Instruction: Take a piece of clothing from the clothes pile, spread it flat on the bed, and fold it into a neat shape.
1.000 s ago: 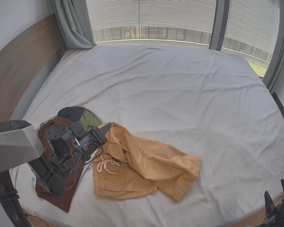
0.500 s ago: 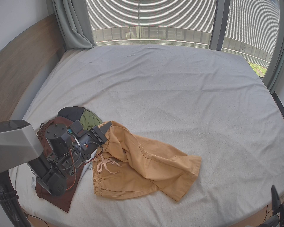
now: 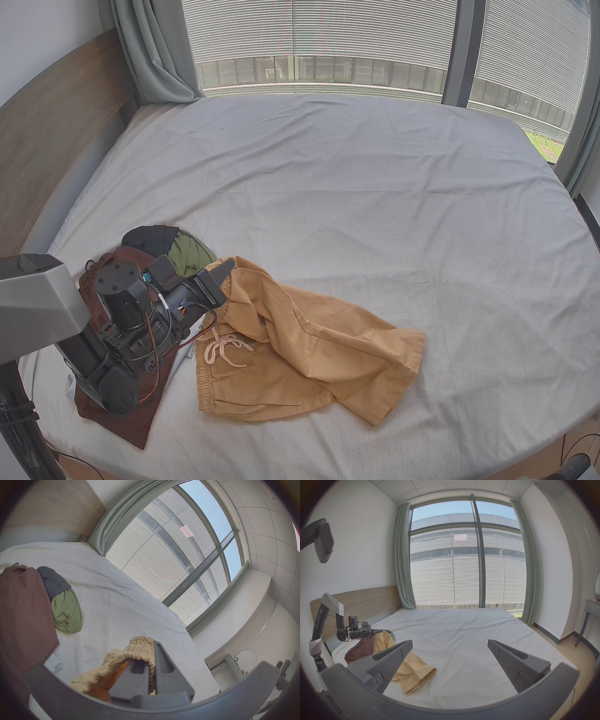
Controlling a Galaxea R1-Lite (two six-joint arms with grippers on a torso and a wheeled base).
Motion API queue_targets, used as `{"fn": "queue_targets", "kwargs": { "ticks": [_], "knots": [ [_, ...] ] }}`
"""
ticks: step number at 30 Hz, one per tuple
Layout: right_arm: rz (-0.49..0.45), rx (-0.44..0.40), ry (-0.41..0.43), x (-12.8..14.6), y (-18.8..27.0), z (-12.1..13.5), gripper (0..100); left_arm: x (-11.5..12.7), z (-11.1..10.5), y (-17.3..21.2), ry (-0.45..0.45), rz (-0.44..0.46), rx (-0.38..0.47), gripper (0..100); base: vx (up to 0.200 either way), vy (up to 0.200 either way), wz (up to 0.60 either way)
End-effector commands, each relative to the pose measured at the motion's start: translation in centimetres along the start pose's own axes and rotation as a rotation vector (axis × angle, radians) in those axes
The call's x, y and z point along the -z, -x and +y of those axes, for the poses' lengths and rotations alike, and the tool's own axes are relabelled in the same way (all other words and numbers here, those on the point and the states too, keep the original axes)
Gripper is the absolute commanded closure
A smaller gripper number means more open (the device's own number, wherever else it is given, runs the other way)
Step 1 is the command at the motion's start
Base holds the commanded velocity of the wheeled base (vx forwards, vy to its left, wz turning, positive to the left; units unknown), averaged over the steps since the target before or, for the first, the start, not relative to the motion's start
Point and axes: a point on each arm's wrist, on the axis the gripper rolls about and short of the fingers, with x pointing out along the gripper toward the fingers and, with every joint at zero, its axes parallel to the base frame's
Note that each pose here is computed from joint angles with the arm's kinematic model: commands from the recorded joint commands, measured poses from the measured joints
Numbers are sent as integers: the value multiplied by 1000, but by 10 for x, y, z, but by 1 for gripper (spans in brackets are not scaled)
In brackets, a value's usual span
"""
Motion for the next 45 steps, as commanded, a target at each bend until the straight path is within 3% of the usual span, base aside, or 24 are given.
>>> {"fn": "queue_targets", "kwargs": {
  "ticks": [1,3,6,16,24,33,39,45],
  "knots": [
    [159,-52,-19,-9,-39,-1,0,1,3,3,-19,9,-10,100,0,0,0],
    [184,-76,-24,-9,-44,0,0,-1,4,4,-21,6,-15,100,0,0,0],
    [265,-180,-69,-7,-62,2,0,-1,7,5,-37,9,-24,100,0,0,0],
    [443,-315,-130,9,-94,4,0,-4,13,11,-44,23,-25,100,0,0,0],
    [504,-343,-125,16,-107,6,0,-4,12,11,-44,25,-23,100,0,0,0],
    [568,-483,-118,27,-129,21,0,-4,12,11,-44,26,-22,100,0,0,0],
    [635,-516,-143,44,-149,26,0,-4,12,12,-44,27,-22,100,0,0,0],
    [639,-580,-200,57,-158,29,0,-2,12,13,-43,34,-25,100,0,0,0]
  ]
}}
